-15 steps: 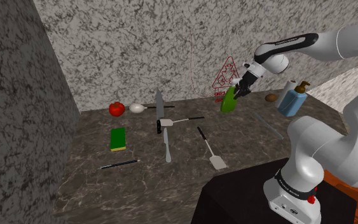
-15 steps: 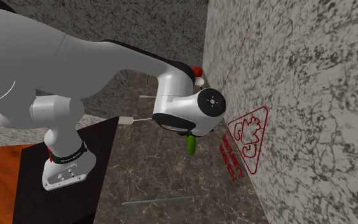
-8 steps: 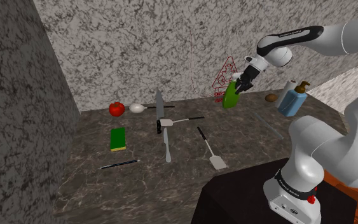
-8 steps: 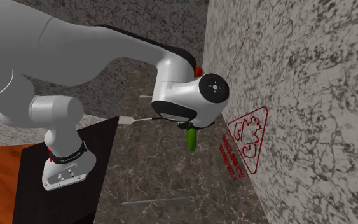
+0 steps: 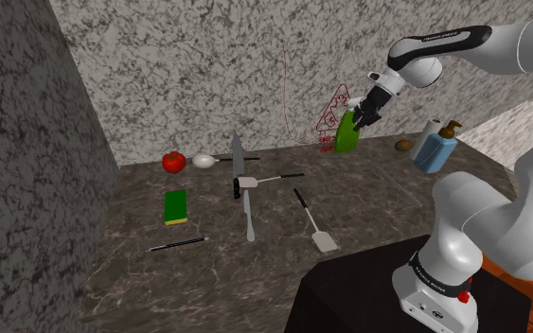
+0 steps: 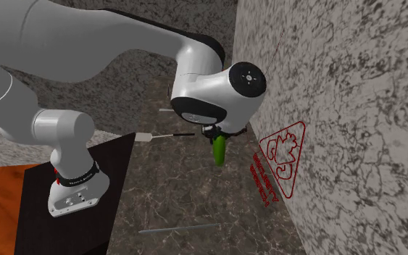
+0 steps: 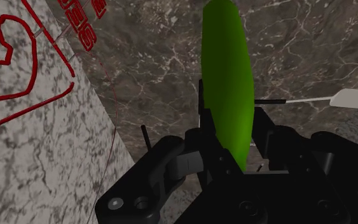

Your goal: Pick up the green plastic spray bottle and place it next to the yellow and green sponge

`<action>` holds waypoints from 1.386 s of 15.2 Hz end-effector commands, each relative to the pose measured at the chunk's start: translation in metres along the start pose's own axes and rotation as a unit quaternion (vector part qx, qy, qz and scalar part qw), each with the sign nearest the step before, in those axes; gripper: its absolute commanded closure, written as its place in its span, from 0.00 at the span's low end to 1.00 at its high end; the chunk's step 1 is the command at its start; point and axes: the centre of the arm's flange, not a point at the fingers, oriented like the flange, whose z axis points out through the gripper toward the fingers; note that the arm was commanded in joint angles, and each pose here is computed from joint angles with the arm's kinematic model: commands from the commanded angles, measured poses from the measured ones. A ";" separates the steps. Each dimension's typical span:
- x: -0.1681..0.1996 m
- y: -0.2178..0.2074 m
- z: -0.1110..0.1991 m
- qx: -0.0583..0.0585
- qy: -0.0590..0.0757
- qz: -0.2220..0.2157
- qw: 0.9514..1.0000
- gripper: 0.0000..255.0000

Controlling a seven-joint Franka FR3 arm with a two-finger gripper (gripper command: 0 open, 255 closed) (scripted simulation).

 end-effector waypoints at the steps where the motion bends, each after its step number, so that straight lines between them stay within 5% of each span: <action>1: 0.005 0.000 -0.008 0.000 0.000 0.000 1.000 1.00; 21: 0.057 -0.001 -0.100 0.000 0.000 0.000 1.000 1.00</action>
